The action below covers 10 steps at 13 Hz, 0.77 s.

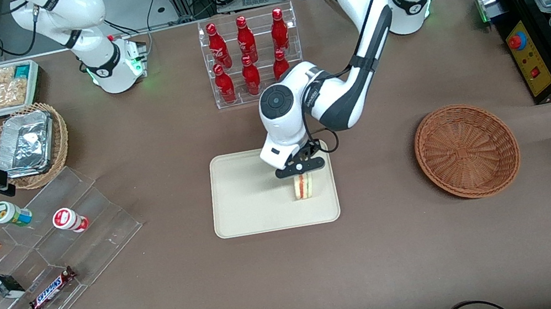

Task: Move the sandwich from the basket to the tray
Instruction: 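Lower the sandwich onto the tray and open the left gripper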

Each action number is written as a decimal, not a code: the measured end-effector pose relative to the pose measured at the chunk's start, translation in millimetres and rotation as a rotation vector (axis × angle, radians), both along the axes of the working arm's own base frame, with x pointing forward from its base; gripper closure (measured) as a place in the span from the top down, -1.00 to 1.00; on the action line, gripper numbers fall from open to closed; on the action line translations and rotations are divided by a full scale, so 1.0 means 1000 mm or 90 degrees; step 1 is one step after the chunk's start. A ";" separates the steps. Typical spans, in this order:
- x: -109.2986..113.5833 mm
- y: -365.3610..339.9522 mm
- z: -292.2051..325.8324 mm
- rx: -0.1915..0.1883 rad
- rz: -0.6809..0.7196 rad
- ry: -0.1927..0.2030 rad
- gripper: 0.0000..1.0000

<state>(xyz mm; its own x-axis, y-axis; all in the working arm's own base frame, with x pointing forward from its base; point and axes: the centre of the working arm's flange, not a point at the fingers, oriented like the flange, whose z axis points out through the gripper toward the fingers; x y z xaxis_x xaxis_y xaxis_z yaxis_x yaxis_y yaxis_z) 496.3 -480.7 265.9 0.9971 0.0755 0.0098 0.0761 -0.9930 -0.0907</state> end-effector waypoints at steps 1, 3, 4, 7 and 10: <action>0.001 0.001 -0.001 0.001 0.001 0.000 -0.70; 0.003 0.004 -0.004 0.011 -0.003 -0.007 -0.70; 0.004 0.004 -0.007 0.015 -0.002 -0.011 -0.70; 0.006 0.002 -0.017 0.008 0.003 -0.024 -0.71; 0.007 0.002 -0.018 0.009 0.003 -0.026 -0.42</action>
